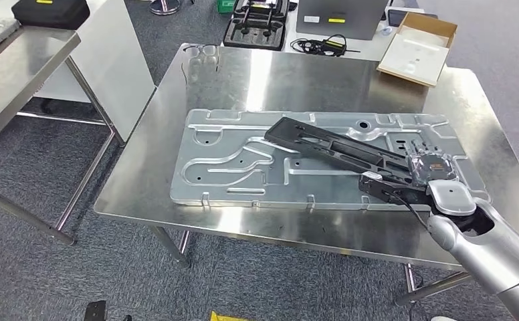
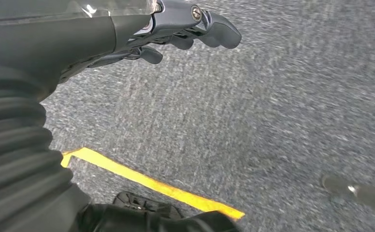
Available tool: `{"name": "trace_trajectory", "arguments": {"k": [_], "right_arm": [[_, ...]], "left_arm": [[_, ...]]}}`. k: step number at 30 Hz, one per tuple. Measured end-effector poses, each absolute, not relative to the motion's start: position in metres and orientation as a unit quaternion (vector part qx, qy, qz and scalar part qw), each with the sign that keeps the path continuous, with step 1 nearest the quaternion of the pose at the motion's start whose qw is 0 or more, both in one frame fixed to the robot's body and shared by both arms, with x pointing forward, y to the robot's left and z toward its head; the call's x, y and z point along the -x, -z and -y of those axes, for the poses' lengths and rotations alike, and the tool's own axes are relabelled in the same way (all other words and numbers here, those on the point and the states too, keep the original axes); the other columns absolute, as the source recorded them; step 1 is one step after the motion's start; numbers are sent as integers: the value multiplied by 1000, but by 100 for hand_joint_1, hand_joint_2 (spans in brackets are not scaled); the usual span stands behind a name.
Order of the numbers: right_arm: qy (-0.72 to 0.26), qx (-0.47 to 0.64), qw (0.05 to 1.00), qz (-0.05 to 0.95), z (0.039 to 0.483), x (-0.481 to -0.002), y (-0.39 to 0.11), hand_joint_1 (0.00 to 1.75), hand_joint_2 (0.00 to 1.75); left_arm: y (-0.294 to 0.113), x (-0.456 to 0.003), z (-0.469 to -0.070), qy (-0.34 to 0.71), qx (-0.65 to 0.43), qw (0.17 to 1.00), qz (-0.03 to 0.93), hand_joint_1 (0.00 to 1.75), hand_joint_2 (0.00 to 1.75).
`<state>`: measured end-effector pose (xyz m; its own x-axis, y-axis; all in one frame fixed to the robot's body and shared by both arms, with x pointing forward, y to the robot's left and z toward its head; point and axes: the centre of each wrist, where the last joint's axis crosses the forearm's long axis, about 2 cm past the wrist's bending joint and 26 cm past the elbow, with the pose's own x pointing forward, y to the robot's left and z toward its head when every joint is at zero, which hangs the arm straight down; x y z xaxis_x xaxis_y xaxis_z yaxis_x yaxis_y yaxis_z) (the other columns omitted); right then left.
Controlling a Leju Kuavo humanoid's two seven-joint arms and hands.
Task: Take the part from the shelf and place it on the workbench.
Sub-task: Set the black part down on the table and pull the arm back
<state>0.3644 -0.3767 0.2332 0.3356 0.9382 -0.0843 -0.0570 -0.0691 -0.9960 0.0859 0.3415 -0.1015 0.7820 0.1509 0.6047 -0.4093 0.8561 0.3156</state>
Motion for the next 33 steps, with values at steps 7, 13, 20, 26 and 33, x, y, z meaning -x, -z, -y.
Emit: {"name": "trace_trajectory", "arguments": {"k": [7,13,20,26,33], "right_arm": [[-350,596,583,427,391,-360,-236,0,0],[-243,493,603,578,378,-362,-249,0,0],[-166,324,619,696,351,-364,-264,0,0],[-162,251,614,731,329,-363,-271,0,0],[-166,205,610,747,311,-361,-282,0,0]], "left_arm": [[102,-85,-341,-167,-228,917,280,0,0],[102,-83,-339,-179,-231,916,275,0,0],[103,-80,-339,-187,-234,915,272,0,0],[103,-76,-339,-187,-237,915,267,0,0],[103,-76,-339,-192,-239,915,264,0,0]]}}
